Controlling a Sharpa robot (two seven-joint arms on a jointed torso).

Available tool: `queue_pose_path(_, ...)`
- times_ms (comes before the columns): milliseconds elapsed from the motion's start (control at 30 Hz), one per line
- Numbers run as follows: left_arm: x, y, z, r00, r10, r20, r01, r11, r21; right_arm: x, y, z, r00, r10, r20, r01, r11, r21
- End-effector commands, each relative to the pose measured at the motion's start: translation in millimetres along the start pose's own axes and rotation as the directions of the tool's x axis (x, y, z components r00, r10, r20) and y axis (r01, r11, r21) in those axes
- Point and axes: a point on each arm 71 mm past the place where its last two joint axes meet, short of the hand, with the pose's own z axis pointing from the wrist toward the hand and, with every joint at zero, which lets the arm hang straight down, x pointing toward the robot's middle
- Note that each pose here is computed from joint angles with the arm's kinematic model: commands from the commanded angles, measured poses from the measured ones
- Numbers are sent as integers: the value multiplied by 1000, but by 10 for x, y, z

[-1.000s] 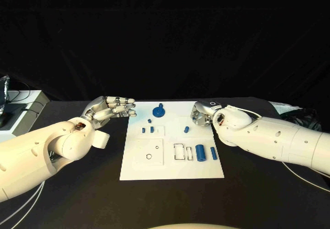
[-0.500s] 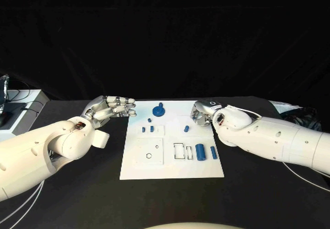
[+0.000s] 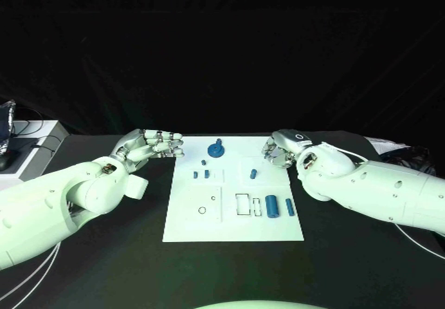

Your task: Assemble the parts on the task board

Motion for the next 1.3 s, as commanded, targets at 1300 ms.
queue_pose_path(1300,36,6,34,1000,-6,9,6,1000,10,558,1390,-285,982,118,-144,-156,943,-293)
